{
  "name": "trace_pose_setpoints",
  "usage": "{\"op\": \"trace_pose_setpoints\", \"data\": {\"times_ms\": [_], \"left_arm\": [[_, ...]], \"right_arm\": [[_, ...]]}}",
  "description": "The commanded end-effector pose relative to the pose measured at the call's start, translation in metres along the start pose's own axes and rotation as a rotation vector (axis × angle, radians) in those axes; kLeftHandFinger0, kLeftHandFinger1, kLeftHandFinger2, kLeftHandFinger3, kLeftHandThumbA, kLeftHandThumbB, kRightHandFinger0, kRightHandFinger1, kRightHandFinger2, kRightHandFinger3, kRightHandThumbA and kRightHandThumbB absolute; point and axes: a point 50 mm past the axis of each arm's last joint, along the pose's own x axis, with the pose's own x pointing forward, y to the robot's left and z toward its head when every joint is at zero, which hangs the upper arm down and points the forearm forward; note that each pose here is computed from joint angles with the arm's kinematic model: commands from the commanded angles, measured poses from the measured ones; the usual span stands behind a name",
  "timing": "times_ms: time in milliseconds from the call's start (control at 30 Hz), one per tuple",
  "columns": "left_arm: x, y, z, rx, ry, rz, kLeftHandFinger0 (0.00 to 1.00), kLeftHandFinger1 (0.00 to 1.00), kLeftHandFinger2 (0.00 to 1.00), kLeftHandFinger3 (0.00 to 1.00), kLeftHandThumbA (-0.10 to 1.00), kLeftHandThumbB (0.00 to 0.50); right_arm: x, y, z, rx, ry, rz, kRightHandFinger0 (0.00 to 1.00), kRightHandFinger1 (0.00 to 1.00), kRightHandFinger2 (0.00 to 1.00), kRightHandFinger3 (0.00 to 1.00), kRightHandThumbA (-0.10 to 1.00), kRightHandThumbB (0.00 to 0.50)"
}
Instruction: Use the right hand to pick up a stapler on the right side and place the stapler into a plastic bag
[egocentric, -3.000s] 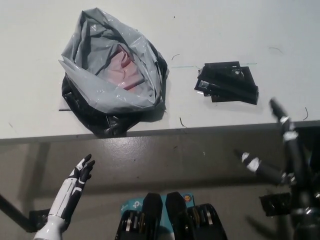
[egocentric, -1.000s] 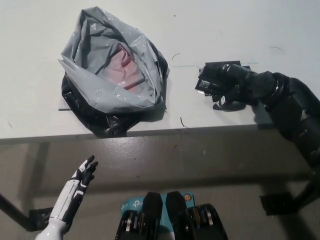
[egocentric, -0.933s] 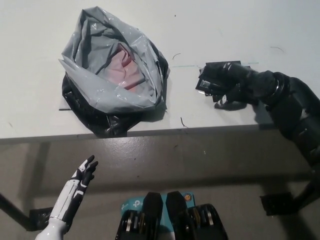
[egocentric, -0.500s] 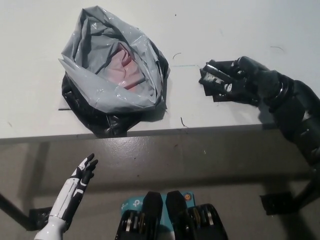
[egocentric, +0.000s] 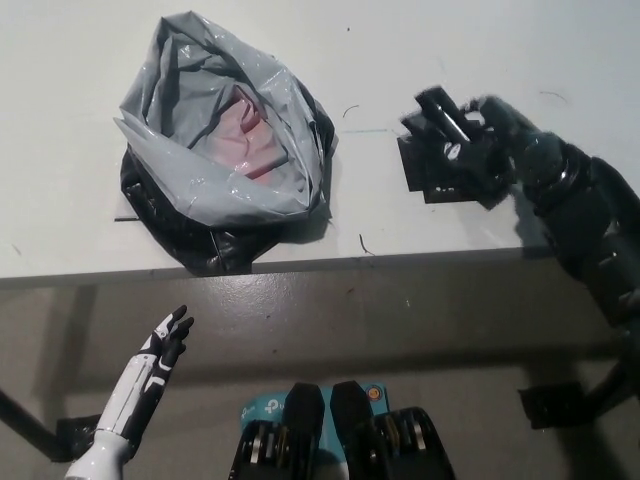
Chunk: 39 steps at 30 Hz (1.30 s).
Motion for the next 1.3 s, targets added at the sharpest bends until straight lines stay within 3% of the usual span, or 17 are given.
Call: {"op": "trace_pose_setpoints", "data": {"times_ms": [0, 67, 100, 133, 200, 233, 333, 467, 567, 600, 633, 667, 733, 900, 933, 1100, 1267], "left_arm": [[0.005, 0.007, 0.009, 0.024, -0.055, -0.004, 1.0, 1.0, 1.0, 1.0, 1.0, 0.362], [0.005, 0.007, 0.009, 0.019, -0.05, -0.006, 1.0, 1.0, 1.0, 1.0, 1.0, 0.366], [0.005, 0.006, 0.009, 0.02, -0.051, -0.005, 1.0, 1.0, 1.0, 1.0, 1.0, 0.359], [0.005, 0.006, 0.008, 0.02, -0.051, -0.006, 1.0, 1.0, 1.0, 1.0, 1.0, 0.359], [0.004, 0.006, 0.007, 0.021, -0.047, -0.008, 1.0, 1.0, 1.0, 1.0, 1.0, 0.366], [0.003, 0.006, 0.007, 0.022, -0.046, -0.007, 1.0, 1.0, 1.0, 1.0, 1.0, 0.364], [0.003, 0.006, 0.007, 0.026, -0.046, -0.004, 1.0, 1.0, 1.0, 1.0, 1.0, 0.36], [0.003, 0.008, 0.008, 0.017, -0.052, -0.006, 1.0, 1.0, 1.0, 1.0, 1.0, 0.357], [0.005, 0.009, 0.009, 0.025, -0.055, -0.009, 1.0, 1.0, 1.0, 1.0, 1.0, 0.36], [0.005, 0.009, 0.009, 0.026, -0.053, -0.01, 1.0, 1.0, 1.0, 1.0, 1.0, 0.35], [0.005, 0.01, 0.009, 0.027, -0.052, -0.011, 1.0, 1.0, 1.0, 1.0, 1.0, 0.348], [0.004, 0.009, 0.009, 0.026, -0.053, -0.012, 1.0, 1.0, 1.0, 1.0, 1.0, 0.347], [0.005, 0.009, 0.01, 0.033, -0.06, -0.019, 1.0, 1.0, 1.0, 1.0, 1.0, 0.338], [0.005, 0.01, 0.011, 0.041, -0.065, -0.017, 1.0, 1.0, 1.0, 1.0, 1.0, 0.343], [0.004, 0.01, 0.011, 0.038, -0.066, -0.015, 1.0, 1.0, 1.0, 1.0, 1.0, 0.344], [0.006, 0.01, 0.014, 0.03, -0.072, -0.018, 1.0, 1.0, 1.0, 1.0, 1.0, 0.356], [0.006, 0.009, 0.016, 0.04, -0.076, -0.02, 1.0, 1.0, 1.0, 1.0, 1.0, 0.337]], "right_arm": [[-0.001, -0.06, 0.112, 0.076, -0.23, -0.145, 0.12, 0.47, 0.7, 0.61, 0.17, 0.171], [-0.006, -0.064, 0.142, 0.091, -0.287, -0.14, 0.09, 0.45, 0.69, 0.62, 0.15, 0.157], [-0.01, -0.065, 0.164, 0.087, -0.329, -0.134, 0.19, 0.57, 0.83, 0.66, 0.15, 0.171], [-0.012, -0.065, 0.174, 0.076, -0.347, -0.137, 0.34, 0.63, 0.78, 0.63, 0.15, 0.177], [-0.017, -0.062, 0.201, 0.041, -0.387, -0.145, 0.17, 0.42, 0.55, 0.55, 0.15, 0.181], [-0.019, -0.06, 0.21, 0.029, -0.404, -0.146, 0.12, 0.38, 0.55, 0.52, 0.23, 0.203], [-0.026, -0.051, 0.24, 0.001, -0.454, -0.136, 0.05, 0.3, 0.48, 0.44, 0.14, 0.179], [-0.035, -0.033, 0.273, 0.003, -0.509, -0.101, 0.0, 0.25, 0.52, 0.33, 0.17, 0.185], [-0.04, -0.021, 0.289, -0.017, -0.528, -0.092, 0.0, 0.24, 0.54, 0.39, 0.18, 0.192], [-0.041, -0.013, 0.295, -0.038, -0.524, -0.08, 0.27, 0.51, 0.74, 0.7, 0.2, 0.19], [-0.042, -0.007, 0.3, -0.048, -0.519, -0.071, 0.3, 0.49, 0.66, 0.68, 0.19, 0.194], [-0.042, -0.001, 0.302, -0.038, -0.519, -0.063, 0.14, 0.33, 0.44, 0.46, 0.15, 0.195], [-0.041, 0.016, 0.304, -0.03, -0.525, -0.048, 0.02, 0.19, 0.3, 0.19, 0.12, 0.193], [-0.038, 0.047, 0.302, -0.04, -0.513, -0.017, 0.08, 0.25, 0.41, 0.18, 0.06, 0.204], [-0.037, 0.053, 0.3, -0.042, -0.505, -0.012, 0.01, 0.19, 0.38, 0.18, 0.05, 0.203], [-0.033, 0.075, 0.287, -0.082, -0.474, 0.0, 0.0, 0.11, 0.35, 0.21, 0.02, 0.202], [-0.031, 0.098, 0.269, -0.117, -0.443, 0.033, 0.04, 0.23, 0.47, 0.29, 0.03, 0.219]]}}
